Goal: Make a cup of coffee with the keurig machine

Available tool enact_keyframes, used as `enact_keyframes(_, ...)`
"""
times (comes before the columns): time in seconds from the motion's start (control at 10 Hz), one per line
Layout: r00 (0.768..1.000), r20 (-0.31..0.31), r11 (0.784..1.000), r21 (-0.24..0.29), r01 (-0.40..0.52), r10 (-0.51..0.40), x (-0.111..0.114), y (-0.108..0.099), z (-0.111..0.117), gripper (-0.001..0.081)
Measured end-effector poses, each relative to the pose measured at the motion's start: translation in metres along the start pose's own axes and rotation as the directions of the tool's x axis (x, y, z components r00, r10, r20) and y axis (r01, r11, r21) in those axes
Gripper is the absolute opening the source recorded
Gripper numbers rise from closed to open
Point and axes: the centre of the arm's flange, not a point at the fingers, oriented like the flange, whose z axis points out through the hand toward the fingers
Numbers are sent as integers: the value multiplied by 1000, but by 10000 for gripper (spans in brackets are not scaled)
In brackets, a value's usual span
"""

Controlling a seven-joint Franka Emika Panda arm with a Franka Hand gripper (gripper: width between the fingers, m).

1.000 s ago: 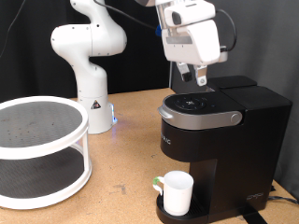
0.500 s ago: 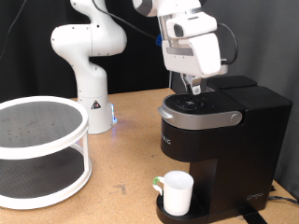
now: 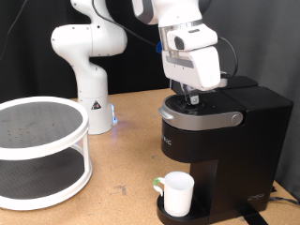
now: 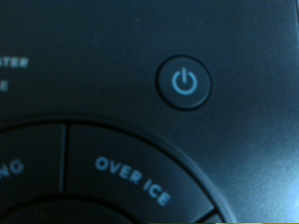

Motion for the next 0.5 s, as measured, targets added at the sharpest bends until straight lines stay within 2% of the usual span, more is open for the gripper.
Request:
enact_keyframes(0.2, 1000, 6, 1000, 6, -3, 3, 0, 1, 0, 0)
enact_keyframes(0.5, 998, 53, 998, 53, -27, 25, 1, 6, 1, 0)
